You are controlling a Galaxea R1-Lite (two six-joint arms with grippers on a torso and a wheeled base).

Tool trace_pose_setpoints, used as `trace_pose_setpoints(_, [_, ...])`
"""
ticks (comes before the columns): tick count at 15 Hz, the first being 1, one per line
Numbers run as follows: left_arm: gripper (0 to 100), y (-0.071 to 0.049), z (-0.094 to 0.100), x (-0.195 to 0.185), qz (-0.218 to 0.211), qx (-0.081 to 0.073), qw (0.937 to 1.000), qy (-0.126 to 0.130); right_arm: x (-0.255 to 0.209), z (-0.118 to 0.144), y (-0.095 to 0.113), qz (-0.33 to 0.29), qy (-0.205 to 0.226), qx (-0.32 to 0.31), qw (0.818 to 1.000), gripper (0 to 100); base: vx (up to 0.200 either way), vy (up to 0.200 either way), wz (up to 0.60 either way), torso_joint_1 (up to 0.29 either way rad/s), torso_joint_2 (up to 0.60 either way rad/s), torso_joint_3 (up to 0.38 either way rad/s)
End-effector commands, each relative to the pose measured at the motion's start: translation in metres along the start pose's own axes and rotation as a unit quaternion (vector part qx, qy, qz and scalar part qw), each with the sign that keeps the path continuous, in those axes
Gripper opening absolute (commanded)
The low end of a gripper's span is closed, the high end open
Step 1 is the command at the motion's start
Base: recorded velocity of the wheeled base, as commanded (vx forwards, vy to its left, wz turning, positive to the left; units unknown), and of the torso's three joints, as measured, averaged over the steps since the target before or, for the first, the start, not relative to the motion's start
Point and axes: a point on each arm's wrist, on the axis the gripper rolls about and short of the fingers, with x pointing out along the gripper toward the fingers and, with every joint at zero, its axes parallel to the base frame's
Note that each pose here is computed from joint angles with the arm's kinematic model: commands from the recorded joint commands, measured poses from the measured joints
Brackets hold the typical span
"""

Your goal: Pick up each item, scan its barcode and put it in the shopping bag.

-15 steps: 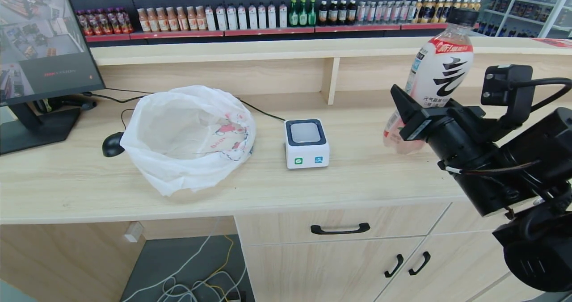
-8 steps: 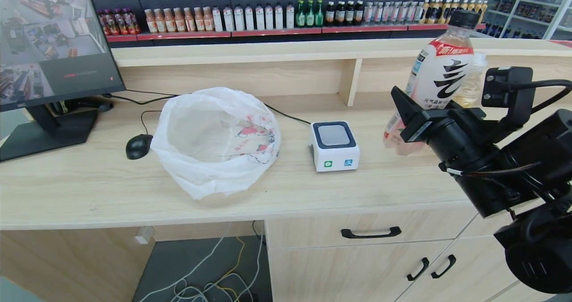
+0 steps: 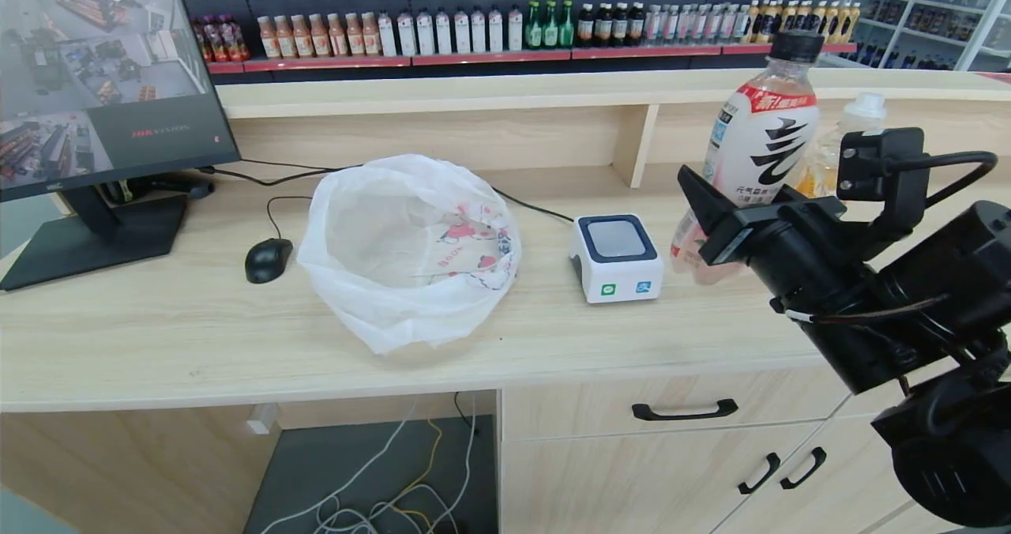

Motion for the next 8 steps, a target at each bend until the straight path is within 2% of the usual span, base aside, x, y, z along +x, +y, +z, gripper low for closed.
trace_pose_setpoints(1, [100, 0.000, 0.000, 0.000, 0.001, 0.000, 1.0000, 0.000, 0.001, -0.003, 0.000, 0.025, 0.001, -0.016, 1.000, 0, 0.000, 0.000, 0.00, 0.000, 0.00, 0.000])
trace_pose_setpoints(4, [100, 0.000, 0.000, 0.000, 0.001, 0.000, 1.0000, 0.000, 0.007, -0.021, 0.002, 0.038, 0.020, -0.055, 0.998, 0, 0.000, 0.000, 0.00, 0.000, 0.00, 0.000])
trace_pose_setpoints(6, [100, 0.000, 0.000, 0.000, 0.001, 0.000, 1.0000, 0.000, 0.018, -0.026, 0.004, 0.039, 0.012, -0.079, 0.996, 0, 0.000, 0.000, 0.00, 0.000, 0.00, 0.000])
trace_pose_setpoints(8, [100, 0.000, 0.000, 0.000, 0.001, 0.000, 1.0000, 0.000, 0.037, -0.028, 0.006, 0.051, -0.014, -0.107, 0.993, 0, 0.000, 0.000, 0.00, 0.000, 0.00, 0.000])
